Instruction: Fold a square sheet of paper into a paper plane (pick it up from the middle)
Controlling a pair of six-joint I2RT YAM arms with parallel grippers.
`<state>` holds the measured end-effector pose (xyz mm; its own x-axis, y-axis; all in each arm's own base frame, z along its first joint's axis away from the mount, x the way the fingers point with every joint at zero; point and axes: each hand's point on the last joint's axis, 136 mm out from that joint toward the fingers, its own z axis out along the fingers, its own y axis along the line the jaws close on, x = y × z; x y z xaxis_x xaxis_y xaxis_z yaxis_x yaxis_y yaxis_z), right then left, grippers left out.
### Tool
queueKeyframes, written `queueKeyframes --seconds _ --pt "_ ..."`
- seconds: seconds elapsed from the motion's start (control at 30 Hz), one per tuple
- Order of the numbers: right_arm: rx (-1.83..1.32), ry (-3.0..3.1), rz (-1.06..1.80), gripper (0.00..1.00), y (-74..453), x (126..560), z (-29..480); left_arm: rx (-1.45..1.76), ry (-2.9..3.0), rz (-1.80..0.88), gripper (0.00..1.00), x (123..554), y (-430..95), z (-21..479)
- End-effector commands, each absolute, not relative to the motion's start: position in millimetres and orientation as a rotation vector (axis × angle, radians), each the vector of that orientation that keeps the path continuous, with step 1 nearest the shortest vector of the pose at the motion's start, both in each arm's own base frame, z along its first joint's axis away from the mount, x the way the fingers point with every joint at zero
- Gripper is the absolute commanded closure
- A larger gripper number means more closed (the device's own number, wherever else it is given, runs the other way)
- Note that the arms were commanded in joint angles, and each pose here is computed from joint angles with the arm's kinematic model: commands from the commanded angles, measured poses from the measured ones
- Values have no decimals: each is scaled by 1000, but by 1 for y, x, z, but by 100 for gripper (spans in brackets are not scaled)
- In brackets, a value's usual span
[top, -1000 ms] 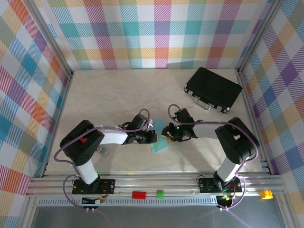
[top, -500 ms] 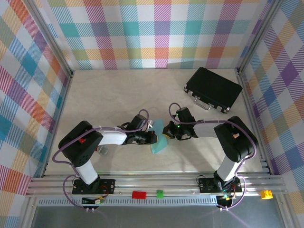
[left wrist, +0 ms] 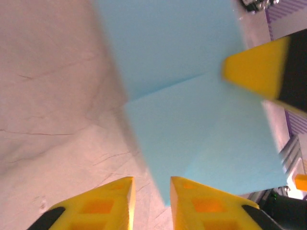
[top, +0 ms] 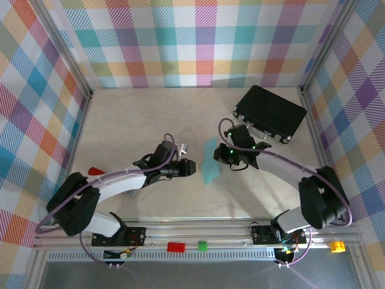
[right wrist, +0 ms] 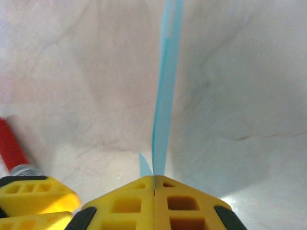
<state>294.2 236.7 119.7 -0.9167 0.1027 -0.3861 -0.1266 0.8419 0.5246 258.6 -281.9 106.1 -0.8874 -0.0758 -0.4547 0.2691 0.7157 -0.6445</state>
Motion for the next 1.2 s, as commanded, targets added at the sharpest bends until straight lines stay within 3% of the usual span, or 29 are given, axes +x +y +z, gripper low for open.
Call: queueKeyframes --seconds 0.0,0.13,0.27,0.57,0.63,0.8,0.93,0.97,1.1,1.17 --pt "-300 2641 187 94 193 280 124 21 2461 -906 71 266 -251 105" --pt "-381 2576 -353 93 164 284 135 -120 2426 -813 64 273 -219 112" --pt "-360 2541 -559 94 161 292 135 -316 2399 -672 59 273 -172 112" --pt "-513 2510 -553 93 252 290 95 -586 2304 -419 52 251 -87 123" --pt "-526 2592 -441 90 278 282 77 -601 2283 -402 50 247 -79 126" --pt "-503 2739 144 81 353 263 65 -612 2234 -407 47 241 -71 136" --pt "-479 2762 697 53 396 254 86 -556 2236 -461 48 243 -81 140" --pt "-455 2762 809 51 398 255 92 -530 2248 -486 51 244 -86 139" --pt "-292 2738 990 51 372 268 103 -455 2309 -599 54 249 -112 133" --pt "-192 2723 1075 56 351 275 103 -390 2339 -701 56 254 -133 130"
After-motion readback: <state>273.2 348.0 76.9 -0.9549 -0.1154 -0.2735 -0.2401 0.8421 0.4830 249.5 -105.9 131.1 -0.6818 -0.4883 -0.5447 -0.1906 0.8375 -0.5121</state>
